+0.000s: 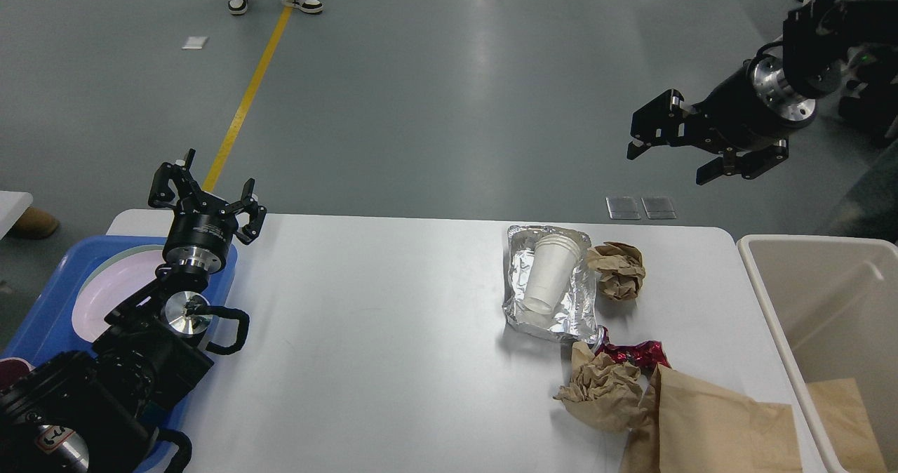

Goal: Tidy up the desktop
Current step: 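Move the right gripper back to the foil tray with the cup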

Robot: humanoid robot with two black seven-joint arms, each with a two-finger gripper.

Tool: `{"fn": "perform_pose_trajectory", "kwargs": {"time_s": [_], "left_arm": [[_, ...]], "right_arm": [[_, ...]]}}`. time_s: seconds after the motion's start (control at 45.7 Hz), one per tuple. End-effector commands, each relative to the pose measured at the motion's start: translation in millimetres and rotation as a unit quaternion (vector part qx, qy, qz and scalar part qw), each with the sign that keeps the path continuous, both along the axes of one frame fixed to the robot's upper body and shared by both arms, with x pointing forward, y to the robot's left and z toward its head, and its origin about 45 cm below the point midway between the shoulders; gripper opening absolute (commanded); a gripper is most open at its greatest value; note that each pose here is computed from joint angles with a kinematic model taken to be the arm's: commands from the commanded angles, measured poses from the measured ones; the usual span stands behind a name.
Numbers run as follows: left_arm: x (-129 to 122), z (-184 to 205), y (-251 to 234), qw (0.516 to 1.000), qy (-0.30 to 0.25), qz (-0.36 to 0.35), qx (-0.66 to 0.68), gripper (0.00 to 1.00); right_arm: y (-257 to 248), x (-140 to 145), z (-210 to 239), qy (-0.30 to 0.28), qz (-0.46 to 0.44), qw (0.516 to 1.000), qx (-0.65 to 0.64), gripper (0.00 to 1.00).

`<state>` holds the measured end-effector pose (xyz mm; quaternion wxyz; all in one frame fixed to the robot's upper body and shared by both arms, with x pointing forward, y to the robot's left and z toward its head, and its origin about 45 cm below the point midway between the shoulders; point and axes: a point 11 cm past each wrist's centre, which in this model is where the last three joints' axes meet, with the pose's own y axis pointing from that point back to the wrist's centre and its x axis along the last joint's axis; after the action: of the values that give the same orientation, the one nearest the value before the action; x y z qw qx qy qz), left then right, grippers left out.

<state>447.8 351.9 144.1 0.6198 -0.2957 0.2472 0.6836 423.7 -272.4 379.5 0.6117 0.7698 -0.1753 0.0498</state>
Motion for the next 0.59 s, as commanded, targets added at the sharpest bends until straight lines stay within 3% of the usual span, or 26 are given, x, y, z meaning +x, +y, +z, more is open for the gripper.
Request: {"fn": "perform_pose_trajectory", "kwargs": {"time_s": [0.0, 0.197, 0.328, 0.569], "left_arm": [[0, 0, 0, 1.000, 0.000, 0.000, 0.000, 0.97], [0, 0, 0, 1.000, 0.000, 0.000, 0.000, 0.96], [0, 0, 0, 1.000, 0.000, 0.000, 0.000, 0.96], [0, 0, 0, 1.000, 0.000, 0.000, 0.000, 0.97]], "right_arm": [[22, -7, 21, 0.013, 0.033, 0.999, -0.005, 1.00], [35, -8, 12, 0.020, 0.047, 0.999, -0.003, 1.00], [34, -12, -57, 0.053, 0.031, 0.998, 0.008, 1.00], [31, -22, -158, 0.029, 0.003, 0.999, -0.024, 1.00]]}}
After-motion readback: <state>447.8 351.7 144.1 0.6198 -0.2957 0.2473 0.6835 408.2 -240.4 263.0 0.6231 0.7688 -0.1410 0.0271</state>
